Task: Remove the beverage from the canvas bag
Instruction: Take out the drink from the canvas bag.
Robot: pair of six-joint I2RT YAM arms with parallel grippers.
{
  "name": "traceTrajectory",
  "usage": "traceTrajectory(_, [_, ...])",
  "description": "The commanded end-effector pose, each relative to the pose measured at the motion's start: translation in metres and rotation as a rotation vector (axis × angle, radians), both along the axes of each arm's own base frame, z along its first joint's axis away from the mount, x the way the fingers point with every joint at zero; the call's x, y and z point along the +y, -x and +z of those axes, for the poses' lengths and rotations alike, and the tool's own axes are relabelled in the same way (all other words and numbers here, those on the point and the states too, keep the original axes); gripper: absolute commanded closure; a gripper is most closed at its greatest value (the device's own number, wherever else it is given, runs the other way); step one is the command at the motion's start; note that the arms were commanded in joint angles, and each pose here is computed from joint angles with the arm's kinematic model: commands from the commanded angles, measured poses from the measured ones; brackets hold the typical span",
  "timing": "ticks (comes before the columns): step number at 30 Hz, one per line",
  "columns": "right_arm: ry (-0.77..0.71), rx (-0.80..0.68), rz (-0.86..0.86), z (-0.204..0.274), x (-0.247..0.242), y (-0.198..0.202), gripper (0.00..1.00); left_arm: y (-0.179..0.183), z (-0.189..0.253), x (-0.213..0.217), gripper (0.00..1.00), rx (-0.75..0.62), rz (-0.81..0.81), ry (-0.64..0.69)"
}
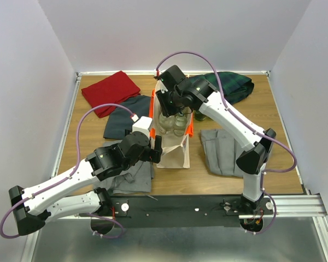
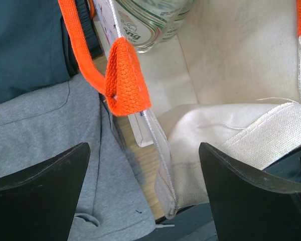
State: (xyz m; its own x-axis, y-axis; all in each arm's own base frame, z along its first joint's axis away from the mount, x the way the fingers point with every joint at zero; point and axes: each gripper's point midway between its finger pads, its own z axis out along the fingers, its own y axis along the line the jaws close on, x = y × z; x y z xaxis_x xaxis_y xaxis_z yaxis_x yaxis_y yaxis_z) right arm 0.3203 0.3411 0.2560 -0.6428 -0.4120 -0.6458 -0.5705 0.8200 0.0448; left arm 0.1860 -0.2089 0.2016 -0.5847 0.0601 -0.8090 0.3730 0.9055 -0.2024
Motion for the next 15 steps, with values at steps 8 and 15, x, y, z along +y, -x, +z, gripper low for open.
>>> traceTrajectory(8, [-0.163, -0.190, -0.049, 0.097, -0.017, 0.007, 0.99, 0.004, -0.003, -0.001, 0.01, 0.014, -0.035, -0.035])
traceTrajectory(15, [-0.199, -0.266, -0.089, 0.127, -0.032, 0.007, 0.99, 0.004, -0.003, 0.000, 0.01, 0.015, -0.034, -0.041])
